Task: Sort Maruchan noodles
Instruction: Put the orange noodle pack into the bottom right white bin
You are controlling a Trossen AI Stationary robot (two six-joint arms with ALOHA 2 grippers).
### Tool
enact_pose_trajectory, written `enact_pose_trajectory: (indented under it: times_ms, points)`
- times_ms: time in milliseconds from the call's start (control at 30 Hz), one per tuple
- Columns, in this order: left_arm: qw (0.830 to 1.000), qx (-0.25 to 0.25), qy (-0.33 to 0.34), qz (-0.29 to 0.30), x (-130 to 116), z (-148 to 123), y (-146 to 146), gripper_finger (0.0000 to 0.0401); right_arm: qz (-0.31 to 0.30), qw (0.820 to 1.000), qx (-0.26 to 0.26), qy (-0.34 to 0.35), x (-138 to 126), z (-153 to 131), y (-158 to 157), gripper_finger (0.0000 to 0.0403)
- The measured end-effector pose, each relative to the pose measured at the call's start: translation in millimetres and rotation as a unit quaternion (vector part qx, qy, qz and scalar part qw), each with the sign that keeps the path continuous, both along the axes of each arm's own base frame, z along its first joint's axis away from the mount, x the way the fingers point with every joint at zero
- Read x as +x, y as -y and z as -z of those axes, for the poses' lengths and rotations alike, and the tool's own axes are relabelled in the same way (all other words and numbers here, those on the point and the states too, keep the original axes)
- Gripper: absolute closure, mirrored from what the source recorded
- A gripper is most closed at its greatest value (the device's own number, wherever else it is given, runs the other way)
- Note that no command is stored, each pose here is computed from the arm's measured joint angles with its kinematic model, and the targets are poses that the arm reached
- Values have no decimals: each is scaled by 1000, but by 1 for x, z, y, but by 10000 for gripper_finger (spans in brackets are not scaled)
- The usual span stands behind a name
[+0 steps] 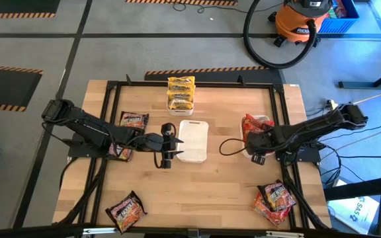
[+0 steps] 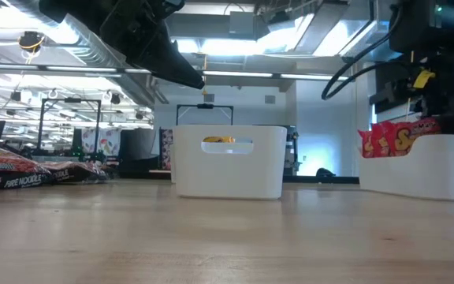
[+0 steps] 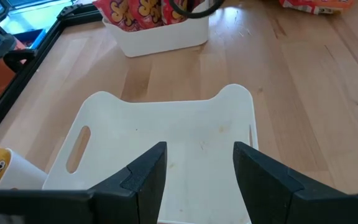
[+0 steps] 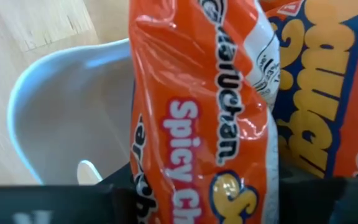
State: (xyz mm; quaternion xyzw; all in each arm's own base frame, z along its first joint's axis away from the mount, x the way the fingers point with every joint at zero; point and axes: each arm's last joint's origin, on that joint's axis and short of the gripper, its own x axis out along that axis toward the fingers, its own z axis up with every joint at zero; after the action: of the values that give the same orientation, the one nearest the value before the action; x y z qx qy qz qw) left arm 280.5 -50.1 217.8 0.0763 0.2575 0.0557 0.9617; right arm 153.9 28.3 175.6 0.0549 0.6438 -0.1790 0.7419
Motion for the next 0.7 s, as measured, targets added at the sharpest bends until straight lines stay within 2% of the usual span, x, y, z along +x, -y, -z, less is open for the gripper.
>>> enact_pose_trajectory:
  times_ms: [300, 533, 700]
  points:
    - [1000, 0, 0, 0, 0, 0, 0, 222, 23, 1000, -1, 0, 0, -3, 0, 225]
    - [1000, 0, 0, 0, 0, 0, 0, 222, 38, 999, -38, -1, 4, -32, 1, 179]
    - [1000, -6, -1, 9, 0, 0, 1, 222, 37, 997, -66, -11, 2, -37, 3, 175]
